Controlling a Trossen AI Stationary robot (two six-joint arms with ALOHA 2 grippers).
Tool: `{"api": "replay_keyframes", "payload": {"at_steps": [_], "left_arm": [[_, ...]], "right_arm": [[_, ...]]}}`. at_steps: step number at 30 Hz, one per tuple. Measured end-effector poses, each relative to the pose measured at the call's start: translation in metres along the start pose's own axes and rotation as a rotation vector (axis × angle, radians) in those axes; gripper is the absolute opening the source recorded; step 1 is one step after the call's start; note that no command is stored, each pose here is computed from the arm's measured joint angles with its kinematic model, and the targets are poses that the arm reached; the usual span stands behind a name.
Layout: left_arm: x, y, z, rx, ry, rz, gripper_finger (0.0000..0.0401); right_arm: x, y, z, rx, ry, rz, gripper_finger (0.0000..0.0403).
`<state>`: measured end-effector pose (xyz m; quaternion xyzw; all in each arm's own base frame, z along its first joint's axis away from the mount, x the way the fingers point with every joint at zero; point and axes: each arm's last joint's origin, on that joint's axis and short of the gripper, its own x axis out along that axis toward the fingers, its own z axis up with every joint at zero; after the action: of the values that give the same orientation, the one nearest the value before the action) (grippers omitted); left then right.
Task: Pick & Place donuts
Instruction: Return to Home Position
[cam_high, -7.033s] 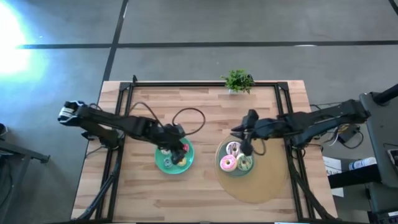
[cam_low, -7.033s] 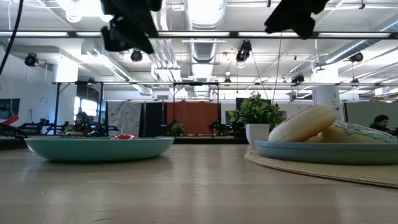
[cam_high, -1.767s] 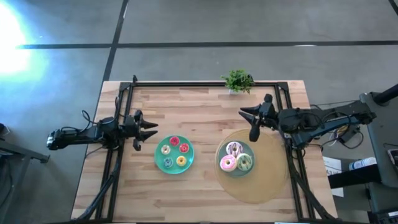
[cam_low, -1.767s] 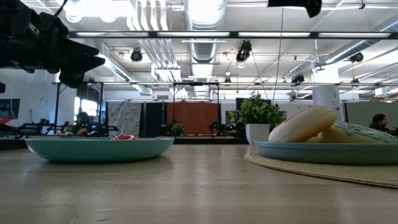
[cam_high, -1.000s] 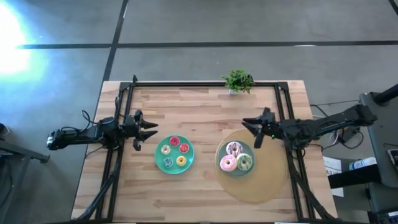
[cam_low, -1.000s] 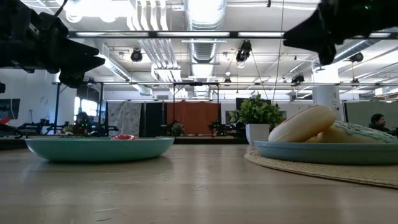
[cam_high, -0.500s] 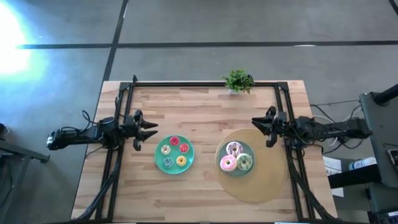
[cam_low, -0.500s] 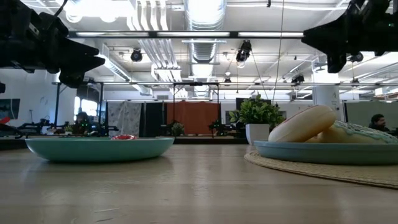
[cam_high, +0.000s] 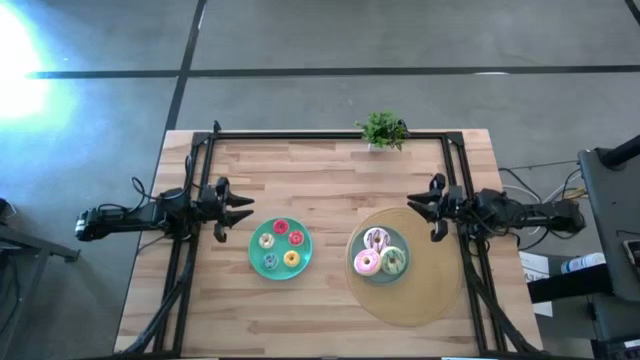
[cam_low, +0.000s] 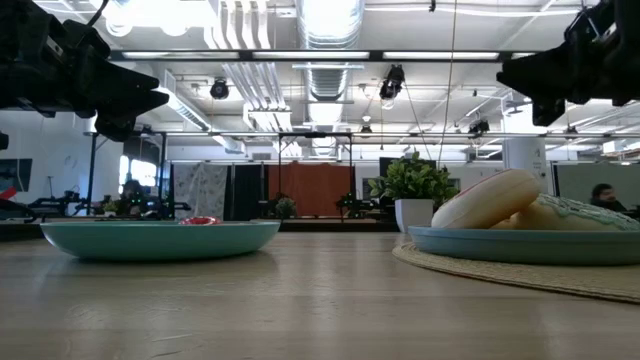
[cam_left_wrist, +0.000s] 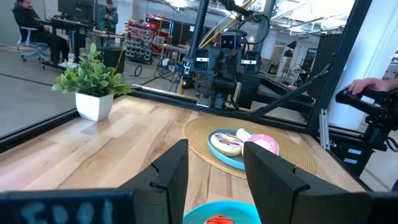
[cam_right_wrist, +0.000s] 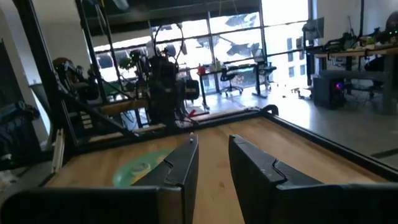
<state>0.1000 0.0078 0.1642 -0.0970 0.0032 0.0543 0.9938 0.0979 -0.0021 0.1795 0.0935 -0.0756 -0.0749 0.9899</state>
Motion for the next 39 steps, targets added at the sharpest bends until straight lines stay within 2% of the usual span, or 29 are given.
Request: {"api": "replay_keyframes", "payload": {"at_steps": [4, 15, 24, 32, 39], "left_arm": [[0.0000, 0.0000, 0.0000, 0.000, 0.000, 0.000, 0.0129], [0.0000, 0.0000, 0.0000, 0.000, 0.000, 0.000, 0.0129], [0.0000, 0.0000, 0.0000, 0.000, 0.000, 0.000, 0.0129], [0.0000, 0.0000, 0.0001, 0.000, -0.001, 0.000, 0.0129], [0.0000, 0.0000, 0.0001, 0.000, -0.001, 0.000, 0.0129]], "right_arm": [[-0.0023, -0.0013, -0.0050, -0.020, 0.050, -0.008, 0.0083], [-0.0034, 0.0035, -0.0096, -0.248, 0.092, 0.054, 0.0068], [-0.0037, 0.0052, -0.0100, -0.135, 0.099, 0.067, 0.0080], [-0.0037, 0.0052, -0.0101, -0.134, 0.100, 0.066, 0.0087], [-0.0036, 0.0052, -0.0102, -0.133, 0.101, 0.066, 0.0076]]}}
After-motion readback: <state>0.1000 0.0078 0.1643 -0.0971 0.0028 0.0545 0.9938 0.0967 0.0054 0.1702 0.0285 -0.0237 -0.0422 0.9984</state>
